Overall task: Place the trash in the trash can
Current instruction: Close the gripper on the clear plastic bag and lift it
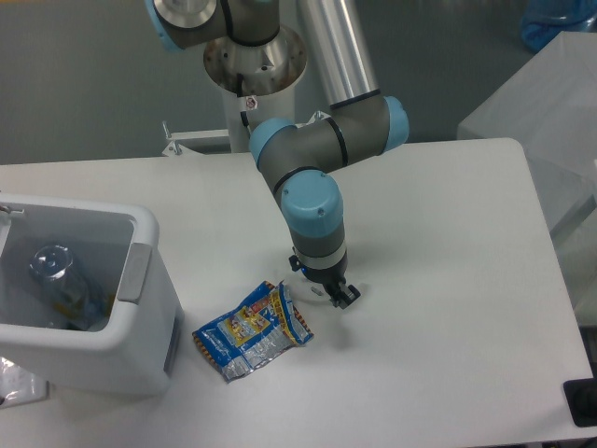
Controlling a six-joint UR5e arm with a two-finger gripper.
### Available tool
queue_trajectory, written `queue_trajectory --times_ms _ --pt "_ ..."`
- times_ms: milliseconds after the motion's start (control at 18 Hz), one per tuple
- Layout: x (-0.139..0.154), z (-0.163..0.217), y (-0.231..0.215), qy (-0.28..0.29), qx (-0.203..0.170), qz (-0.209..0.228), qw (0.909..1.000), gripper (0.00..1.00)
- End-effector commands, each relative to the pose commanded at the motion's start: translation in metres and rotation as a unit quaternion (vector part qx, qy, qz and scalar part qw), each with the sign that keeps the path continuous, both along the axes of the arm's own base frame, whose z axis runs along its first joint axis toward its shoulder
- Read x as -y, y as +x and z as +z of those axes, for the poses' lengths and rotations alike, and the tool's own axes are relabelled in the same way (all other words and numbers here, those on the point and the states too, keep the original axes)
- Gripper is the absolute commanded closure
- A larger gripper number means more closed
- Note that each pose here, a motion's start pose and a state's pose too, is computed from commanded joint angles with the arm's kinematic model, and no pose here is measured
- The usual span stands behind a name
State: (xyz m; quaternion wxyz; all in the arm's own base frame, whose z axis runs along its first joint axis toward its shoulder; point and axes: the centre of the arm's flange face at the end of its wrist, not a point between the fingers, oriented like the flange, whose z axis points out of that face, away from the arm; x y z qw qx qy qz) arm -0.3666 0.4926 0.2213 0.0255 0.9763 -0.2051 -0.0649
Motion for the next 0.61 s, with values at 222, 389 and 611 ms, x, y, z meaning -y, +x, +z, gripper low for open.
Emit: queue_trajectory --times_ms 222,389,611 --pt "0.000 0.003 -0.001 0.004 -0.001 0.000 1.0000 0.97" --pt "0.000 0.007 0.000 0.006 -0.001 -0.001 1.0000 0.99" --pt "0.003 0.020 -0.001 0.013 -0.006 0.000 0.9999 1.00"
